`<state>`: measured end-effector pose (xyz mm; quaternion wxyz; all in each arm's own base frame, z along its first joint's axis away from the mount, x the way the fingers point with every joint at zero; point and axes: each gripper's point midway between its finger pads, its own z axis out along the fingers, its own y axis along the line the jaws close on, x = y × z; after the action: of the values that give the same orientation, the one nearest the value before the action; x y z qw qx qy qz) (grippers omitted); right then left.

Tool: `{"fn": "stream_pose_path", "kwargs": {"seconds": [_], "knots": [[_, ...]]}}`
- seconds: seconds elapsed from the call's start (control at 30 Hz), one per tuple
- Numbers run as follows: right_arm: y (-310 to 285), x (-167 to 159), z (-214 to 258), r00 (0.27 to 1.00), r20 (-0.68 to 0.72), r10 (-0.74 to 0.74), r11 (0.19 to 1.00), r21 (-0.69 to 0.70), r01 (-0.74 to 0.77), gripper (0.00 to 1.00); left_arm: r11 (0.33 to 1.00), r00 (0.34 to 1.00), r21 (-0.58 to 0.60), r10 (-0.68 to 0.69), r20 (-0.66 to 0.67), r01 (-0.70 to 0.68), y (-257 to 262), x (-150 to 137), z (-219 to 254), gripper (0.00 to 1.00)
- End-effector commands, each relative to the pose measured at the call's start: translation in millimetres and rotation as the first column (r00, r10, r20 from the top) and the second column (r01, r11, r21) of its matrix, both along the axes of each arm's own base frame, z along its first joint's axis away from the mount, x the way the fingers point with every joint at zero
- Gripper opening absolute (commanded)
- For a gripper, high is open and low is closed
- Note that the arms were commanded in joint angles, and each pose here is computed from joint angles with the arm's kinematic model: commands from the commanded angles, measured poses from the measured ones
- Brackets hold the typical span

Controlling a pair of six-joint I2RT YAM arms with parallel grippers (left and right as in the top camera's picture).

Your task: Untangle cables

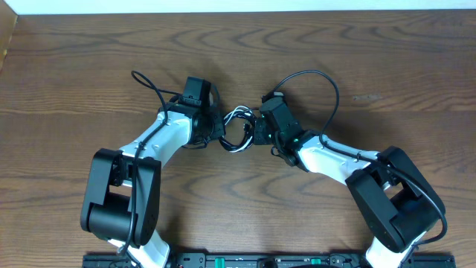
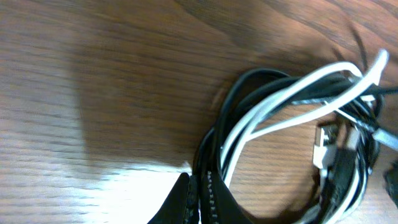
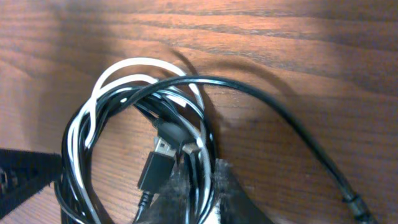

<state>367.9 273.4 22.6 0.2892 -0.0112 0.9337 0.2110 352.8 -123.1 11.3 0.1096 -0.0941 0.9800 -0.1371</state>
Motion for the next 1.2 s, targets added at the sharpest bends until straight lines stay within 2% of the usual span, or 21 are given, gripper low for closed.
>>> {"fn": "stream_pose_path", "kwargs": {"seconds": [0.0,0.13,0.53,0.77,0.83,0.97,1.07,1.17], "knots": [[3,3,2,1.000,0.012,0.000,1.000,-0.003,0.000,0.23,0.989,0.995,0.113,0.095,0.017,-0.096,24,1,0,0.08],[3,3,2,1.000,0.012,0.000,1.000,-0.003,0.000,0.25,0.966,0.984,0.192,0.174,0.020,-0.175,42,-1,-1,0.08],[3,3,2,1.000,0.013,-0.001,1.000,-0.003,0.001,0.24,0.924,0.942,0.212,0.332,-0.041,-0.317,96,-9,-5,0.08],[3,3,2,1.000,0.013,-0.001,1.000,-0.003,0.001,0.24,0.917,0.915,0.134,0.390,-0.102,-0.376,109,-14,-6,0.07],[3,3,2,1.000,0.013,-0.001,1.000,-0.003,0.001,0.24,0.929,0.923,0.090,0.368,-0.114,-0.360,105,-13,-3,0.08],[3,4,3,1.000,0.016,-0.001,1.000,-0.002,0.001,0.25,0.978,0.976,-0.025,0.206,-0.070,-0.208,86,-8,16,0.08],[3,4,3,1.000,0.017,-0.001,1.000,-0.001,0.001,0.25,0.991,0.991,-0.026,0.130,0.003,-0.130,81,-6,38,0.10],[3,4,3,1.000,0.017,0.000,1.000,-0.001,0.000,0.25,0.993,0.992,-0.028,0.112,0.061,-0.111,81,-6,59,0.13]]}}
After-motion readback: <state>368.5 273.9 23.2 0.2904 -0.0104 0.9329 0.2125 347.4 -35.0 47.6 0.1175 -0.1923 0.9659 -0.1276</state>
